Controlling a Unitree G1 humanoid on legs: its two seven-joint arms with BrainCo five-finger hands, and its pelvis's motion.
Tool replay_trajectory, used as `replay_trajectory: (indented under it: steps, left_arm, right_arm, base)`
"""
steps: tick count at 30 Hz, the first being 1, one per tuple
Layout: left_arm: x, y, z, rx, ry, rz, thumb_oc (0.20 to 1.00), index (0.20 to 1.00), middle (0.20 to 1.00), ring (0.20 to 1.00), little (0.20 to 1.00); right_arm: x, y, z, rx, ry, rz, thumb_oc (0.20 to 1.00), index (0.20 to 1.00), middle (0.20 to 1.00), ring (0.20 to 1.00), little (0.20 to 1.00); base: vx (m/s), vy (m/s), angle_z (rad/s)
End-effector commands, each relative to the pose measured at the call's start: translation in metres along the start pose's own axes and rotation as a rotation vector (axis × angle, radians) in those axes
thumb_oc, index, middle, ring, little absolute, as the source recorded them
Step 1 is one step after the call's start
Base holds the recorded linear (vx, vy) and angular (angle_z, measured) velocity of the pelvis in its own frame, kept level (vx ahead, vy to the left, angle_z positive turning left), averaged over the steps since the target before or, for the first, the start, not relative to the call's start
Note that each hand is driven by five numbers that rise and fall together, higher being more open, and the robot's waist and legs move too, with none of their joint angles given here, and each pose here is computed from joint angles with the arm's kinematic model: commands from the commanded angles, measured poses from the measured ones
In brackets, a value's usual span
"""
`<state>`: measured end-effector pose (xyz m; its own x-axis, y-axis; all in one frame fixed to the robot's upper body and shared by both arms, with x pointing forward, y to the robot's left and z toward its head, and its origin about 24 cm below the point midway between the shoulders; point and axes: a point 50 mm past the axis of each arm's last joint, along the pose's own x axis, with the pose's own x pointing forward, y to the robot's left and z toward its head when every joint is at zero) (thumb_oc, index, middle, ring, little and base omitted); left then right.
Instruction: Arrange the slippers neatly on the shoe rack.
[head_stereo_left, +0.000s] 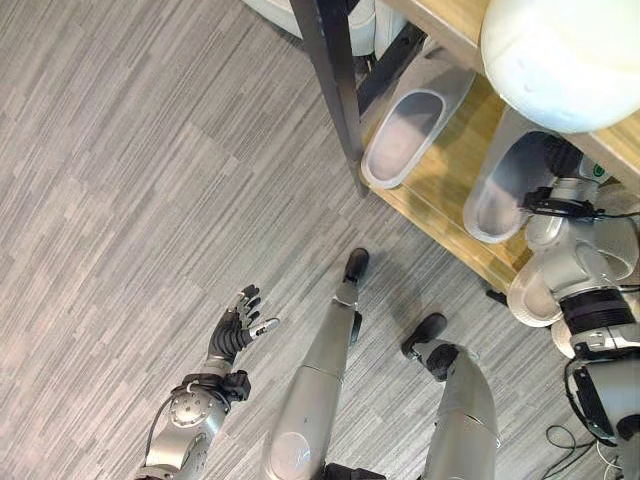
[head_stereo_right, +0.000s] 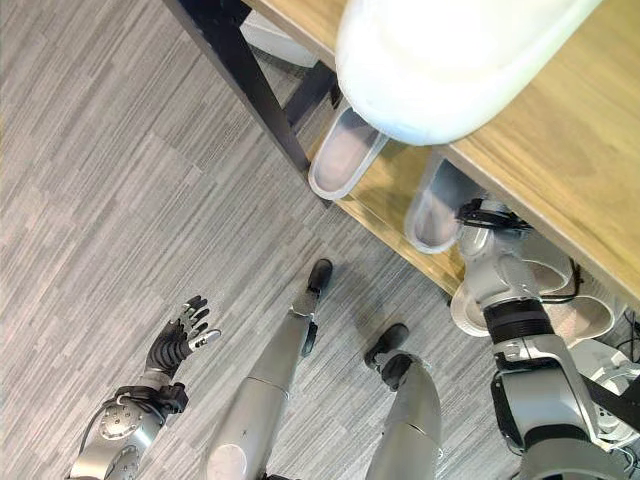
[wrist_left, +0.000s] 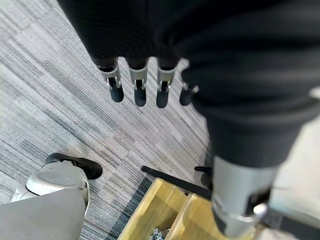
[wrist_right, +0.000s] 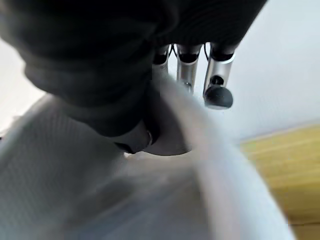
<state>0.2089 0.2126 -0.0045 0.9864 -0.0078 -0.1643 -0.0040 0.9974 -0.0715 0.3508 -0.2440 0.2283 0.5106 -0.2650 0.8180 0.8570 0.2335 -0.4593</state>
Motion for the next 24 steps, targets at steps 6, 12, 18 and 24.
replay_trajectory:
  steps: [6, 12, 18, 24]
  left_arm:
    - [-0.010, -0.013, -0.004, -0.048, -0.007, -0.044, 1.000, 1.000, 1.000, 1.000, 1.000]
    - [-0.008, -0.015, 0.001, -0.049, -0.024, -0.057, 1.000, 1.000, 1.000, 1.000, 1.000]
    - [-0.003, -0.017, 0.011, -0.008, -0.062, -0.071, 1.000, 1.000, 1.000, 1.000, 1.000]
    - [0.009, -0.023, 0.040, 0.024, -0.190, -0.099, 1.000, 1.000, 1.000, 1.000, 1.000]
  right_arm:
    - [-0.022, 0.024, 0.005, 0.027, 0.020, 0.135, 0.200, 0.200, 0.200, 0.200, 0.200]
    - [-0.022, 0.033, 0.006, -0.005, 0.018, 0.194, 0.203, 0.203, 0.203, 0.203, 0.203]
    - [-0.004, 0.032, 0.004, -0.039, 0.051, 0.170, 1.000, 1.000, 1.000, 1.000, 1.000]
    - [0.003, 0.024, 0.014, 0.027, 0.027, 0.118, 1.000, 1.000, 1.000, 1.000, 1.000]
  base:
    - [0.00, 0.006, 0.00]
    - [-0.01, 0.015, 0.00]
    - [0.00, 0.000, 0.00]
    - [0.00, 0.000, 0.00]
